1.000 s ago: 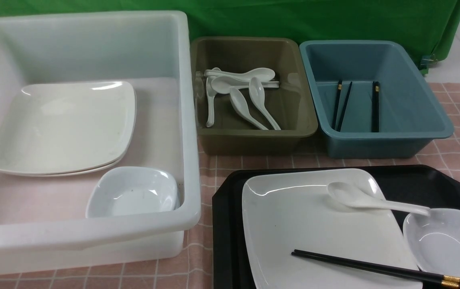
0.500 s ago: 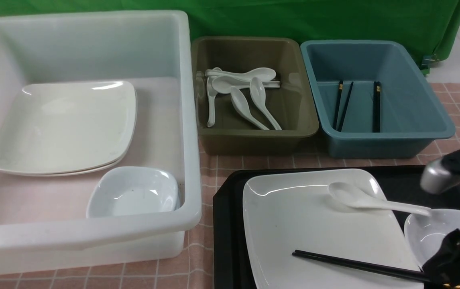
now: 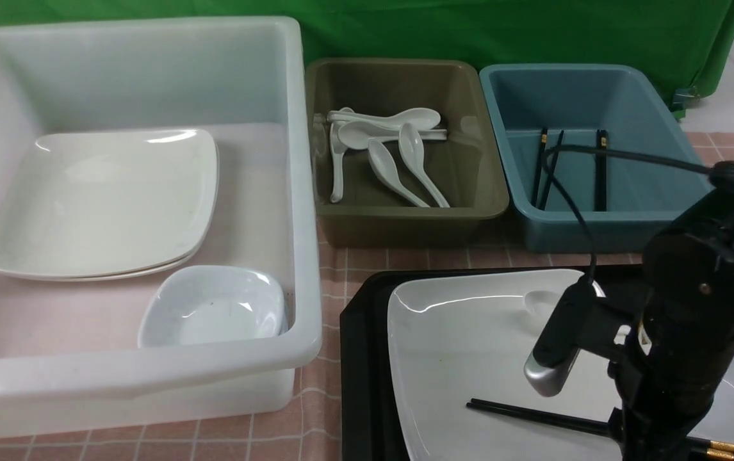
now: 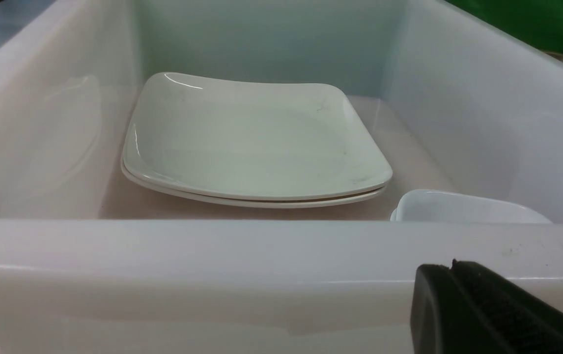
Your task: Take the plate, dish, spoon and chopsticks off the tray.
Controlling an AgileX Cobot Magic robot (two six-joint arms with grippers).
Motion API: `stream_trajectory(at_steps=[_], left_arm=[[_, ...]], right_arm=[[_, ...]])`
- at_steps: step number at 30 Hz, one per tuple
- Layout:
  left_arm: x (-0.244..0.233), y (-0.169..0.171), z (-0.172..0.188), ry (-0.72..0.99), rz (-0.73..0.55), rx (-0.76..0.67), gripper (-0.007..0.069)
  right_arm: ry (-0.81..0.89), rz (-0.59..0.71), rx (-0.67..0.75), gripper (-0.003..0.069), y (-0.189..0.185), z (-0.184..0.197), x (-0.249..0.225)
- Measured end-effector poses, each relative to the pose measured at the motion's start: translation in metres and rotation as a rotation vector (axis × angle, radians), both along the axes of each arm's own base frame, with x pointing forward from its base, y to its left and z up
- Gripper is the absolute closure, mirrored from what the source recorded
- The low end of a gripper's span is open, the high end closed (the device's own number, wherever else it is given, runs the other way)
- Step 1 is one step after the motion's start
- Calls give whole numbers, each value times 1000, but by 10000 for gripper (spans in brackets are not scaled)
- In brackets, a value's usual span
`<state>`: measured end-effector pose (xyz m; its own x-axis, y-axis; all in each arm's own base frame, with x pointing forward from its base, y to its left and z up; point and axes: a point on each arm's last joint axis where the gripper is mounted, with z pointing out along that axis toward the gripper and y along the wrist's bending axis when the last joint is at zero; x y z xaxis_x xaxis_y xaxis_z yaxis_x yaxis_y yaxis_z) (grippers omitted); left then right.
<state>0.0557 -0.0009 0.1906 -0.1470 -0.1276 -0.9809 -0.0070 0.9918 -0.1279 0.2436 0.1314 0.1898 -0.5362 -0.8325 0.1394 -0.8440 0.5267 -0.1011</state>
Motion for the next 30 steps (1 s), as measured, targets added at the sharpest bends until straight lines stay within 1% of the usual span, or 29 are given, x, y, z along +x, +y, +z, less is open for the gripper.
stream_trajectory(at_steps=[3,11,15,16,18,20,23,24,29,30], left_arm=[[0,0,0,0,0,0,621],[0,0,0,0,0,0,621],[0,0,0,0,0,0,621],[0,0,0,0,0,0,621],[0,0,0,0,0,0,621],[0,0,0,0,0,0,621],[0,0,0,0,0,0,621],[0,0,0,0,0,0,621],[0,0,0,0,0,0,621],[0,0,0,0,0,0,621]], right_arm=[[-7,26,-19,211,1,-10,6],[8,91,-37,211,2,-21,10],[17,101,-42,218,3,-25,12],[19,101,-43,229,3,-26,12],[26,101,-47,274,3,-28,12],[38,100,-54,349,3,-30,12],[46,99,-59,481,3,-32,12],[48,98,-61,496,3,-32,12],[66,81,-77,493,3,-21,12],[63,70,-69,493,4,-14,12]])
